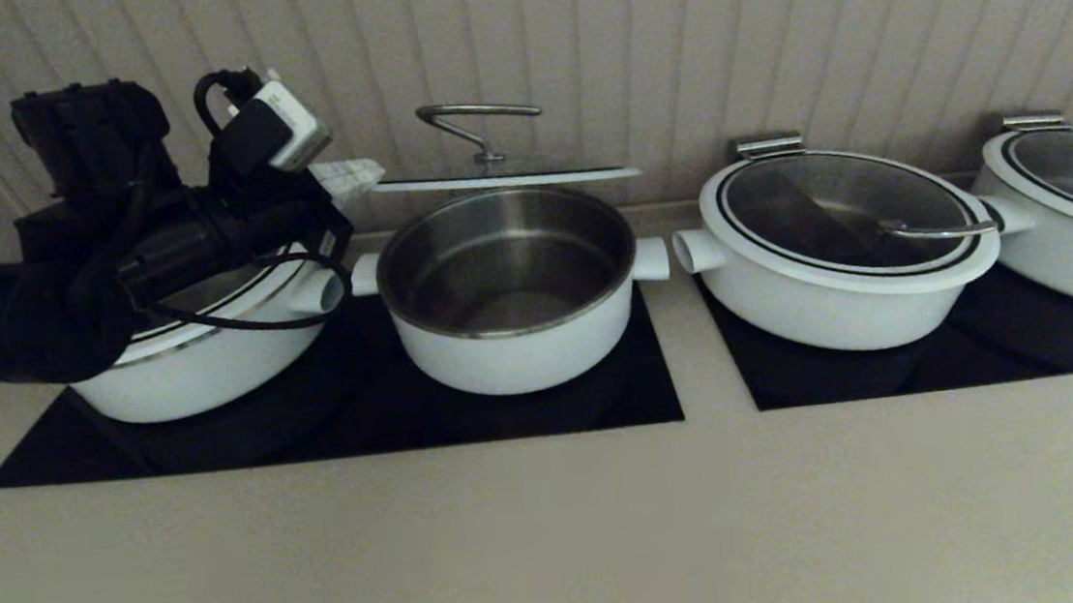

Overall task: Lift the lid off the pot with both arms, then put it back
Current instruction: Close the pot lid

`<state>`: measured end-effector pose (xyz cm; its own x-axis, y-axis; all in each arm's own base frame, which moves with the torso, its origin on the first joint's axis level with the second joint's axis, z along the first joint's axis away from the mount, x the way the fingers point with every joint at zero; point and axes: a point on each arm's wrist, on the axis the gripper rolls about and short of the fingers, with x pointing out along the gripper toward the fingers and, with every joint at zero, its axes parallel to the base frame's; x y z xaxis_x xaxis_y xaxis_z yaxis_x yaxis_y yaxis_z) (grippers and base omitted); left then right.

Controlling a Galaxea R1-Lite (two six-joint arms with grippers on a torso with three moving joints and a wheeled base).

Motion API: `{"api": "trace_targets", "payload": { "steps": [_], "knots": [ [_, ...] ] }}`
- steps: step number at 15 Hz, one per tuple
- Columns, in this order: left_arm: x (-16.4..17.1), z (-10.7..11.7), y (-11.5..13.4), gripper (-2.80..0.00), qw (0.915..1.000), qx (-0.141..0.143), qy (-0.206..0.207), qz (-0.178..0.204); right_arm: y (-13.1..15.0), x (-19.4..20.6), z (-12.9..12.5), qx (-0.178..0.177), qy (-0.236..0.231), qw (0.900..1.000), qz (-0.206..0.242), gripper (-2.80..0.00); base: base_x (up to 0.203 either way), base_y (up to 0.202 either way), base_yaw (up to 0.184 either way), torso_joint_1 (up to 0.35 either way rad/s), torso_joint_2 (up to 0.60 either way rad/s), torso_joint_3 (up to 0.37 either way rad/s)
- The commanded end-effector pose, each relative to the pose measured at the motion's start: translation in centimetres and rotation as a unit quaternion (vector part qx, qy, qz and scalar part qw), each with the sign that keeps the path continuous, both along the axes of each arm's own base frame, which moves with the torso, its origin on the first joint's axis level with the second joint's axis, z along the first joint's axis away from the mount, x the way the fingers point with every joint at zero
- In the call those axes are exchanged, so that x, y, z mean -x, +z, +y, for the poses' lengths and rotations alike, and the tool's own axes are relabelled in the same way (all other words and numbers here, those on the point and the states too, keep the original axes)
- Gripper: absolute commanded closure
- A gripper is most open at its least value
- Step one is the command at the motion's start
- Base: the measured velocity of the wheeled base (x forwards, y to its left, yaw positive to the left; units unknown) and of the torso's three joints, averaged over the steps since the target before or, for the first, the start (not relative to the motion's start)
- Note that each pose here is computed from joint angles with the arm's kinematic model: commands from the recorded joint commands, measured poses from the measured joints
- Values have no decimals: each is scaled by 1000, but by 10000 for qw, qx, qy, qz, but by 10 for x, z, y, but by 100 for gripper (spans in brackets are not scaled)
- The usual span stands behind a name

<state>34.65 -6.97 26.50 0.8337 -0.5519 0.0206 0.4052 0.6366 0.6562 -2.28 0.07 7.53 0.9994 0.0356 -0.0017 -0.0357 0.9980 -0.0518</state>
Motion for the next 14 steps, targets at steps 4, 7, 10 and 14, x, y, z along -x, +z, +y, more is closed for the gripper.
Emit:
{"api": "trace_targets", "payload": {
  "steps": [4,7,10,14],
  "knots": [
    [1,0,-9,0,10000,-26,-18,80,0,0,0,1,6,10000,7,0,0,0,0,0,0,0],
    [2,0,-15,0,10000,-16,-22,44,0,0,0,1,6,10000,7,0,0,0,0,0,0,0],
    [5,0,-21,0,9999,-28,-22,111,0,0,0,1,6,10000,7,0,0,0,0,0,0,0],
    [10,1,-34,0,9999,-30,-22,126,0,0,0,1,6,10000,7,0,0,0,0,0,0,0]
  ]
}}
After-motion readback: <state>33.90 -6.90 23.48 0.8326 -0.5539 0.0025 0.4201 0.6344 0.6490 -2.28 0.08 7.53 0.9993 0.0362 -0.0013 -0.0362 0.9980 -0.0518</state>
